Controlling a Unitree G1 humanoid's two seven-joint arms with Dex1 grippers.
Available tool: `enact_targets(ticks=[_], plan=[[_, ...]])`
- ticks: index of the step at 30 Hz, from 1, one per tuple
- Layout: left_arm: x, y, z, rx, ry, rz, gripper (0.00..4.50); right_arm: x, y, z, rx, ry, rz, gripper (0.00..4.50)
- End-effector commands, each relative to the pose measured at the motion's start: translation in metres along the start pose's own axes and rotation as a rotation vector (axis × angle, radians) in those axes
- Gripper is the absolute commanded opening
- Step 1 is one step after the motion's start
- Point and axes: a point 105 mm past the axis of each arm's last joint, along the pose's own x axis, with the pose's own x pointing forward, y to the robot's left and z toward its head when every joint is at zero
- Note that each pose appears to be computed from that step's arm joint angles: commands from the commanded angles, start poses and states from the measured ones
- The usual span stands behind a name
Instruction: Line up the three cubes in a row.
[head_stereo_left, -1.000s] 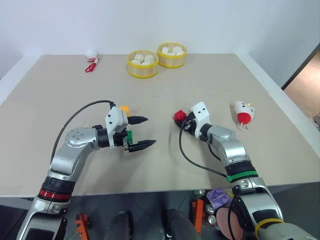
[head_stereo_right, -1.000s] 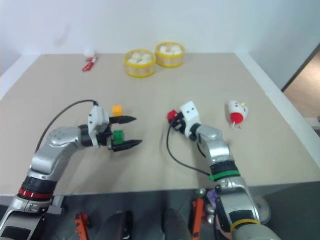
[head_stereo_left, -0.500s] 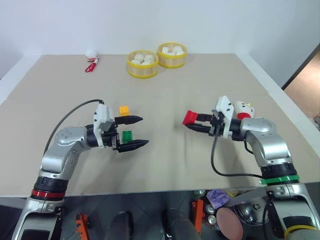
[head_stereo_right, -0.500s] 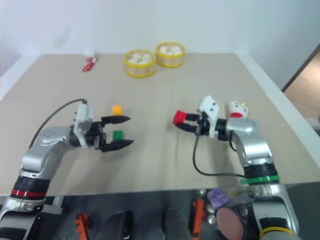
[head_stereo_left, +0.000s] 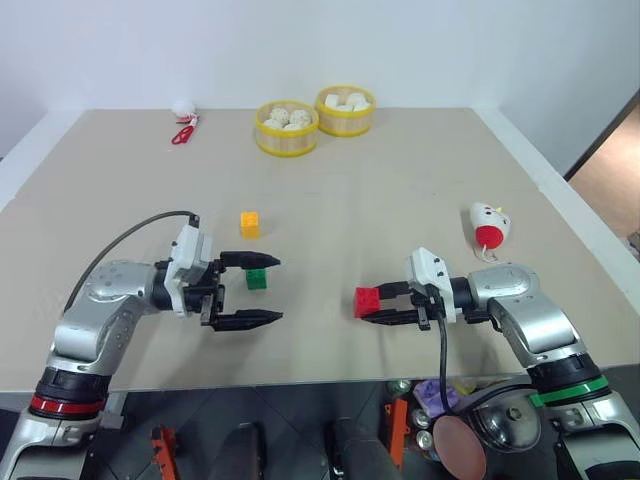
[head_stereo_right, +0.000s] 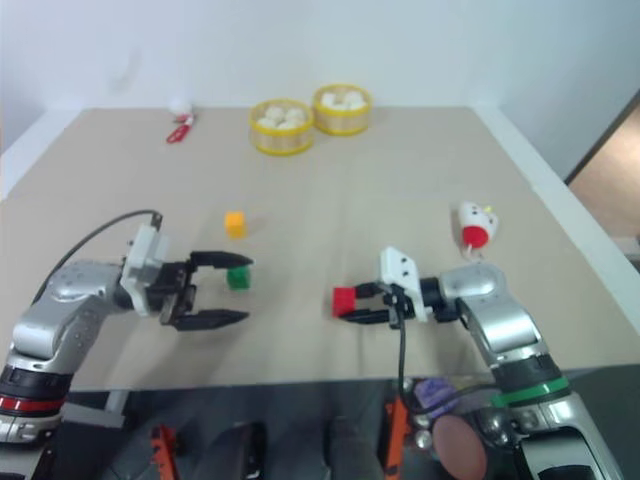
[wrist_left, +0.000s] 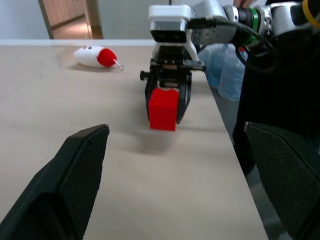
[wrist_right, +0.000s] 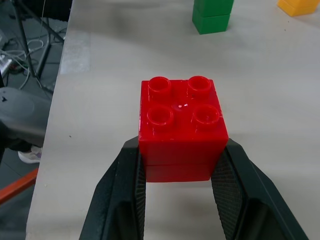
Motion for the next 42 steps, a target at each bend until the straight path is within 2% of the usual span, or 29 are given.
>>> enact_targets(ticks=[1, 7, 17, 42], plan=[[-0.004, -0.005, 0.014, 0.051, -0.019, 0.003, 4.50, -0.001, -0.004, 0.011, -0.053, -0.016, 0.011, 1.23], [-0.005, -0.012, 0.015, 0.050, -0.021, 0.034, 4.50, -0.004, -0.017, 0.010, -0.055, -0.008, -0.026, 1.23], [-0.007, -0.013, 0.018, 0.049, -0.031, 0.075, 4.50, -0.001, -0.030, -0.008, -0.090, 0.050, -0.023, 1.23], [-0.010, -0.015, 0.021, 0.054, -0.035, 0.132, 4.50, 0.008, -0.036, -0.020, -0.097, 0.095, 0.062, 1.23]])
